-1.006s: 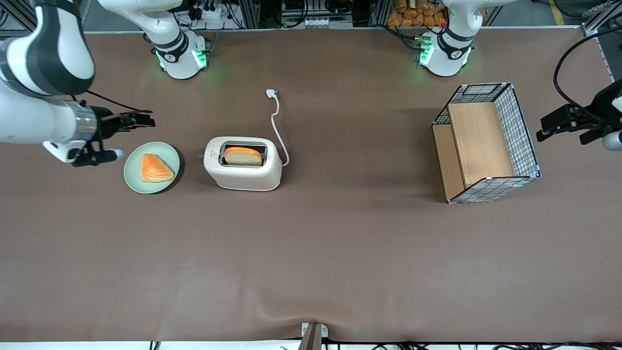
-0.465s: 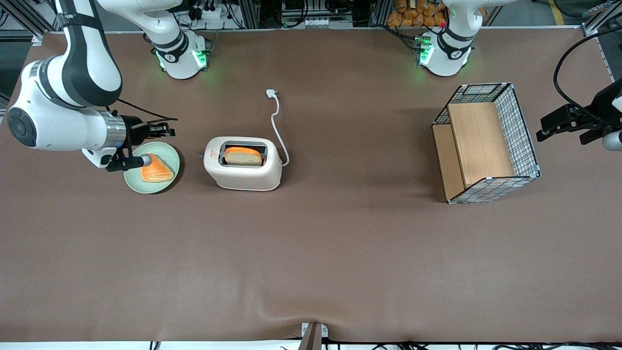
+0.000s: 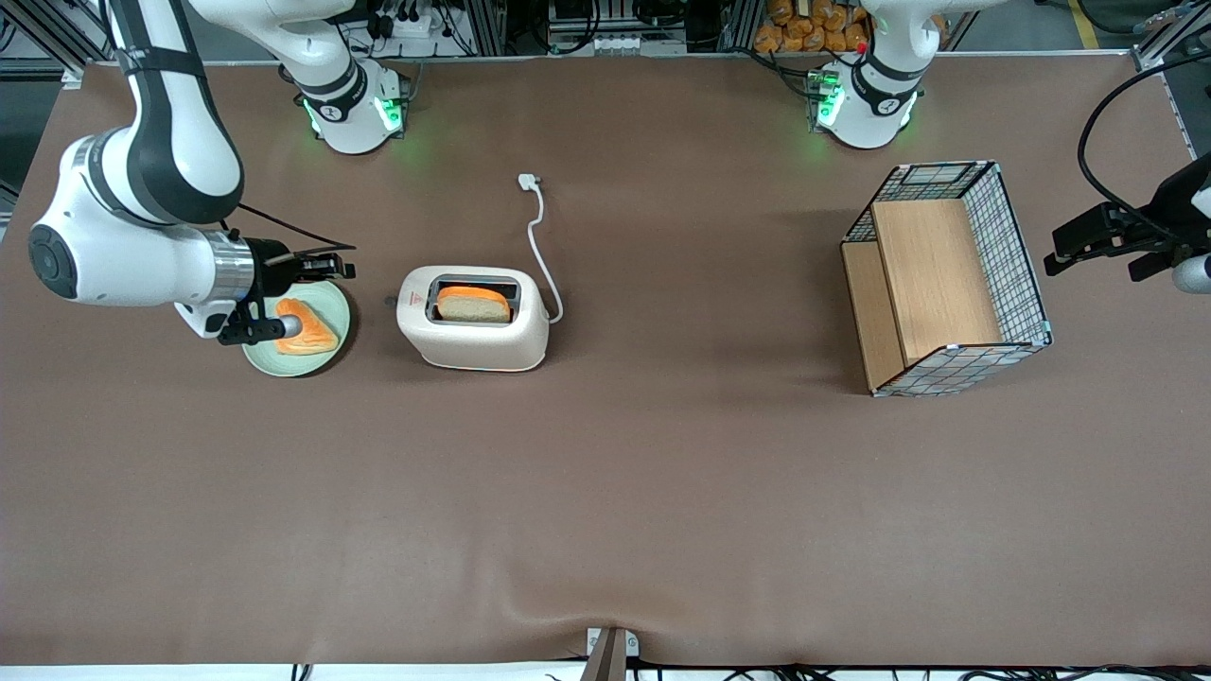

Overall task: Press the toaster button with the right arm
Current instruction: 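Move the right gripper over the green plate toward the toaster, then lower the right gripper beside the toaster's side lever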

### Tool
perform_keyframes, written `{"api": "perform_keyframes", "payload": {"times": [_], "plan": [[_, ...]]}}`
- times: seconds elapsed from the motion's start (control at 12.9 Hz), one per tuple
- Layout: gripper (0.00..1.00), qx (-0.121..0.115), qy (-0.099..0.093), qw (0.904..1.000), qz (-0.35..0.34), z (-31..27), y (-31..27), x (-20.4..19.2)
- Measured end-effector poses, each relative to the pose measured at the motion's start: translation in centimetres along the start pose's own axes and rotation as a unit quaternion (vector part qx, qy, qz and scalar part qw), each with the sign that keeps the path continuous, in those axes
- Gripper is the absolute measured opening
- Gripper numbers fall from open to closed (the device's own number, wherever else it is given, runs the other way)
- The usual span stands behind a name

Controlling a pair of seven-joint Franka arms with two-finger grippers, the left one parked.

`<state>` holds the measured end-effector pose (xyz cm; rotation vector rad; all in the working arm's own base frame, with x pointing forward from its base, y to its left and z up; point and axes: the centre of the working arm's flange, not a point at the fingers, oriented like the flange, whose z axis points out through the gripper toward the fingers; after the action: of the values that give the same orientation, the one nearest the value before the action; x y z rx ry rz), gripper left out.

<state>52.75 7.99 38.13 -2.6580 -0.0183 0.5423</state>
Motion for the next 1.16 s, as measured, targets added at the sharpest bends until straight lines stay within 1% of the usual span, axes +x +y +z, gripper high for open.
{"api": "perform_keyframes", "payload": {"times": [0.15,0.23,0.54,0.7,0.77,0.93,1.16], "plan": [[0.01,0.021,-0.005,0.9997,0.008,1.0,0.1,0.6],[0.01,0.027,-0.006,0.9995,0.012,1.5,0.3,0.9],[0.01,0.046,-0.003,0.9988,0.015,4.1,1.6,1.5],[0.01,0.049,-0.004,0.9987,0.017,5.0,2.1,1.5],[0.01,0.055,-0.004,0.9983,0.017,5.3,2.3,1.6],[0.01,0.078,-0.006,0.9968,0.016,6.0,3.4,2.1],[0.01,0.097,-0.009,0.9950,0.022,7.2,5.0,2.9]]}}
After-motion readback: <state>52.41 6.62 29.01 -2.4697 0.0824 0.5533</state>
